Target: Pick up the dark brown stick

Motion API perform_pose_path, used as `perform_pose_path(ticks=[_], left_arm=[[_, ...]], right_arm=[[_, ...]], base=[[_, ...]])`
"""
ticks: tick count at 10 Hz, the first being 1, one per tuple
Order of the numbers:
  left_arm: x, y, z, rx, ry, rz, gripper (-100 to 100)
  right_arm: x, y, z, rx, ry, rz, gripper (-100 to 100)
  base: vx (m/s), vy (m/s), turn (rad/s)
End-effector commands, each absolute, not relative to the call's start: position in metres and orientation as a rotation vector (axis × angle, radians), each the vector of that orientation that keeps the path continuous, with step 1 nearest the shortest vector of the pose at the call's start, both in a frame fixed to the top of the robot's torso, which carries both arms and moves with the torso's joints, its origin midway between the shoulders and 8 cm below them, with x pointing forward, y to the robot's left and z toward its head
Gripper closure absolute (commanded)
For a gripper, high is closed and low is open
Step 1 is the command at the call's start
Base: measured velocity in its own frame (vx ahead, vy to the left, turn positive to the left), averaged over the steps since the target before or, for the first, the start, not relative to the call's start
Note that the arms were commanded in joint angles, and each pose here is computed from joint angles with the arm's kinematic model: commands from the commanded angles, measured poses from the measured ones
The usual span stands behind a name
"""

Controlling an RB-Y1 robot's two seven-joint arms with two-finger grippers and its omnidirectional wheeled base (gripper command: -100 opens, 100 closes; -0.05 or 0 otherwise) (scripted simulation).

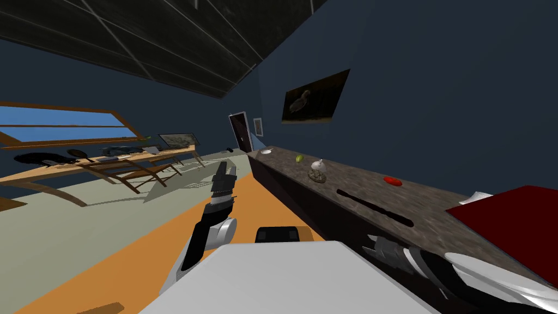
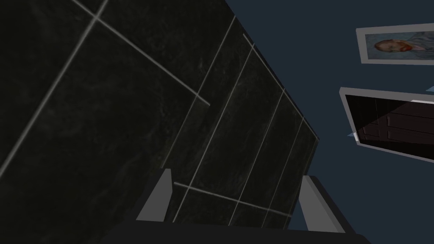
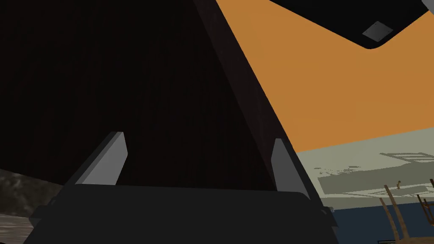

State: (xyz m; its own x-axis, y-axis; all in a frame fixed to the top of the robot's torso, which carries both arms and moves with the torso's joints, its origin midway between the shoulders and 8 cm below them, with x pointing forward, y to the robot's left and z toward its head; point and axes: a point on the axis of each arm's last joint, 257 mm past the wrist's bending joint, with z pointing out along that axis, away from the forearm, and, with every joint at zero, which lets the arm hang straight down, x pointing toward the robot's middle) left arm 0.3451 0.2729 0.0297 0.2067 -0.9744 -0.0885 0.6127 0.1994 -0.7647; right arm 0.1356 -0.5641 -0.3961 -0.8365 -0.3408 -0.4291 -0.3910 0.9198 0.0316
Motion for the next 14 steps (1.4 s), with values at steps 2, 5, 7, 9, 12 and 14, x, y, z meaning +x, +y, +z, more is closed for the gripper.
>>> perform_pose_path(ticks=[2, 5, 7, 9, 12, 14], left_arm=[[0.345, 0.273, 0.03, -0.673, 0.659, -1.229, 0], [0.345, 0.273, 0.03, -0.673, 0.659, -1.229, 0], [0.345, 0.273, 0.03, -0.673, 0.659, -1.229, 0], [0.345, 0.273, 0.03, -0.673, 0.659, -1.229, 0], [0.345, 0.273, 0.03, -0.673, 0.659, -1.229, 0], [0.345, 0.273, 0.03, -0.673, 0.659, -1.229, 0]], right_arm=[[0.124, -0.601, -0.382, -0.624, 2.711, 0.068, -100], [0.106, -0.653, -0.356, -0.752, 2.788, -0.07, -100], [0.101, -0.676, -0.34, -0.815, 2.818, -0.134, -100], [0.097, -0.696, -0.325, -0.876, 2.842, -0.193, -100], [0.09, -0.722, -0.302, -0.97, 2.88, -0.268, -100], [0.075, -0.732, -0.292, -1.058, 2.919, -0.276, -100]], base=[[0.045, 0.009, 0.072], [0.036, 0.003, 0.08], [0.048, -0.008, 0.075], [0.05, -0.009, 0.068], [0.079, -0.044, 0.122], [0.115, -0.103, 0.201]])
